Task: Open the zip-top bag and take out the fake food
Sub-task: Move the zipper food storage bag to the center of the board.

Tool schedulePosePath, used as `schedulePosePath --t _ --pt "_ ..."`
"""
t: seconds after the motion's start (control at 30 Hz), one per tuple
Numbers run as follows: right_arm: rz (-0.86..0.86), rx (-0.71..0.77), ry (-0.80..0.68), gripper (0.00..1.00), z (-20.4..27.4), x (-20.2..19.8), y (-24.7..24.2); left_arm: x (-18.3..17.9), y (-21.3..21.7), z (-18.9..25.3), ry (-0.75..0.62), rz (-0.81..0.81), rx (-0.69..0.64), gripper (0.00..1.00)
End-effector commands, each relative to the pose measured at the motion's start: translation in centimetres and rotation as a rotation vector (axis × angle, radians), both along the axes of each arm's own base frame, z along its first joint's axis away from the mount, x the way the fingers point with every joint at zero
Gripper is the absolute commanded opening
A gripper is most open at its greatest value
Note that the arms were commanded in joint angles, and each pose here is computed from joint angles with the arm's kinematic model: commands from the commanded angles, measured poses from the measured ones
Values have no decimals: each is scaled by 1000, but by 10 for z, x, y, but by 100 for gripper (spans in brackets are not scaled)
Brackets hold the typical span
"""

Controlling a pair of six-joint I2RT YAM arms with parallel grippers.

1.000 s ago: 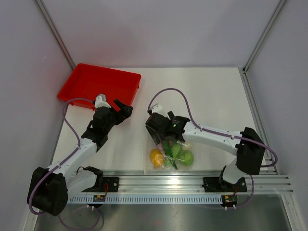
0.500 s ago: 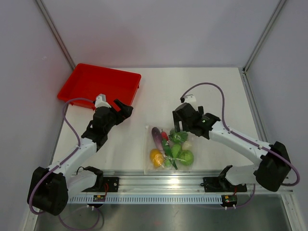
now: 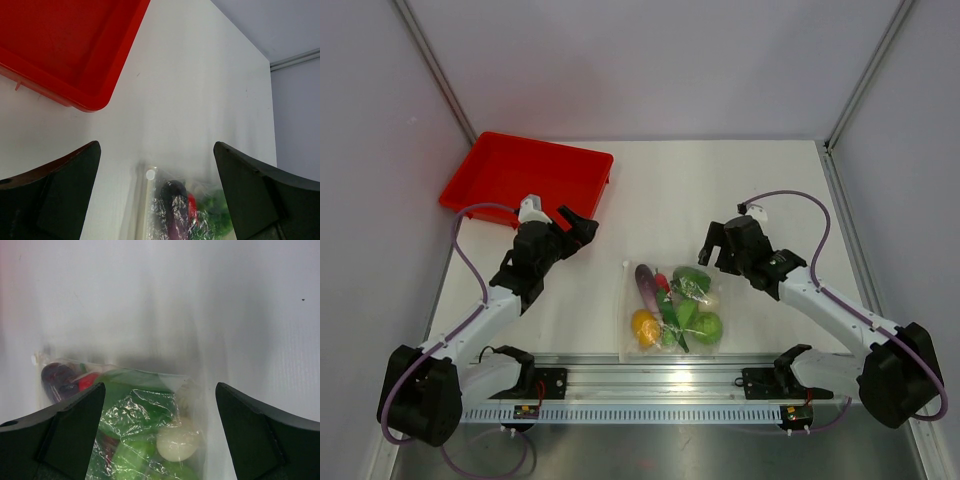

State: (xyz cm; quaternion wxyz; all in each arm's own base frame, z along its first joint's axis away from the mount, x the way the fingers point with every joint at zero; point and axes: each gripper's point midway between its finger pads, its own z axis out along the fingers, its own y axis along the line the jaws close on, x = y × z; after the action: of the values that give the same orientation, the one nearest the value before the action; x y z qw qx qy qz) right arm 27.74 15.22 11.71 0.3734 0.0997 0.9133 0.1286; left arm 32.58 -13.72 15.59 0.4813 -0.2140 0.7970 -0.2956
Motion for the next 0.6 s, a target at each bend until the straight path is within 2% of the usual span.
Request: schedulePosePath --t 0.0,0.1,0.23,0.27,0.33,0.57 --pt "-39 155 -47 99 13 11 15 5 -4 12 -44 -13 -36 99" --pt "-31 205 -39 97 12 11 18 6 -5 11 -44 -16 -37 99" --pt "-31 192 -13 83 5 10 18 6 -5 11 -41 -16 -35 99" --pt "-29 189 -9 75 4 10 18 6 -5 11 -43 -16 -35 99" --pt "-22 190 -5 69 3 9 19 6 -5 11 -40 -17 -33 99" --pt "-7 161 20 69 -7 4 16 6 -4 11 -43 -18 -35 99"
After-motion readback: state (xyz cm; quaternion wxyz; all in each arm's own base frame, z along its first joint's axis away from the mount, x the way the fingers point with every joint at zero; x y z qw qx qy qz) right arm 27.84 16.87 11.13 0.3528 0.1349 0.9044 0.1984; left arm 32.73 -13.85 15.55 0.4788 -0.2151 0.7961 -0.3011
